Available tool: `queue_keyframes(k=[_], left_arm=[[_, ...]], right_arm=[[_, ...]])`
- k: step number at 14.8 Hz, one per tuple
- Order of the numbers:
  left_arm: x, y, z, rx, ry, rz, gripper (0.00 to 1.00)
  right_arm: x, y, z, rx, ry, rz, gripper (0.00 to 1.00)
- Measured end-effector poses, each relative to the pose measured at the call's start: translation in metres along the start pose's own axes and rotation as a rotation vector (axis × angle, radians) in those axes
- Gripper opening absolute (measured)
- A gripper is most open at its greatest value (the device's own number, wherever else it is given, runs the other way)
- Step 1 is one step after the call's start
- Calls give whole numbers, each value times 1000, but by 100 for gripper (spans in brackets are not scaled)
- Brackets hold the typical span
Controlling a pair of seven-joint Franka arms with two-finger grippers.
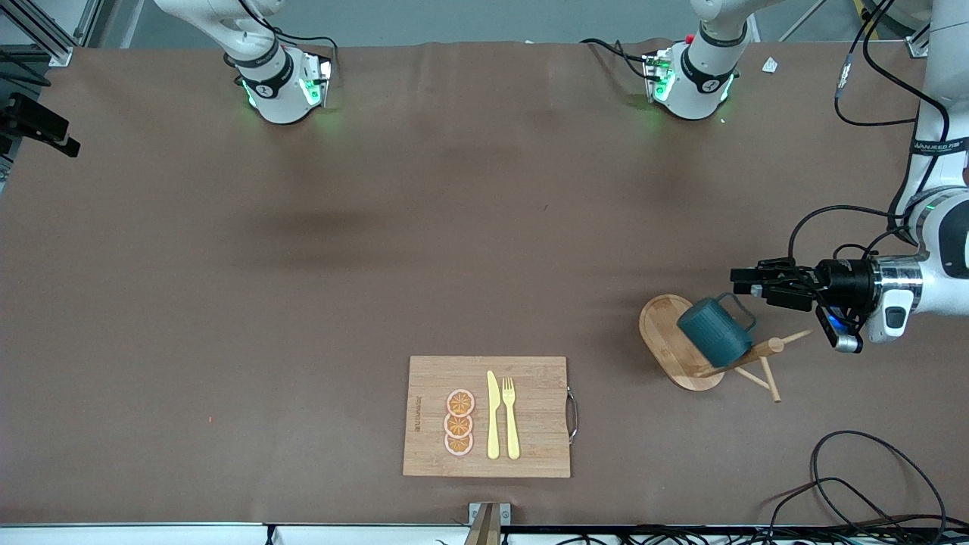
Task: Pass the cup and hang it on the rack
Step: 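Lower the mug onto a rack peg with the left gripper, then open the left gripper and draw it back from the mug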
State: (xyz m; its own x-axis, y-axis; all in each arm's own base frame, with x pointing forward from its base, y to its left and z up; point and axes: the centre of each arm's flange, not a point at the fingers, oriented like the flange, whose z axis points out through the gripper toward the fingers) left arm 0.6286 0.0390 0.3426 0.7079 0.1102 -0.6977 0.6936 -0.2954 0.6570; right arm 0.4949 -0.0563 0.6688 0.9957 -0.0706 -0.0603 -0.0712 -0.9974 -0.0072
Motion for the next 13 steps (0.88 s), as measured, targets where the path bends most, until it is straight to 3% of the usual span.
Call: queue_keyframes(k=[3, 6, 9, 13], left_arm=[[-2, 7, -6, -2, 11, 15, 69], [-9, 25, -16, -3, 29, -12, 99], [-26, 53, -33, 5, 39, -59, 100], [-62, 91, -54, 140, 152, -94, 100]], right_arm=[[0, 0, 0, 0, 0, 0, 100], [0, 0, 0, 0, 0, 0, 100], [0, 0, 0, 0, 0, 0, 100], [0, 0, 0, 0, 0, 0, 100]])
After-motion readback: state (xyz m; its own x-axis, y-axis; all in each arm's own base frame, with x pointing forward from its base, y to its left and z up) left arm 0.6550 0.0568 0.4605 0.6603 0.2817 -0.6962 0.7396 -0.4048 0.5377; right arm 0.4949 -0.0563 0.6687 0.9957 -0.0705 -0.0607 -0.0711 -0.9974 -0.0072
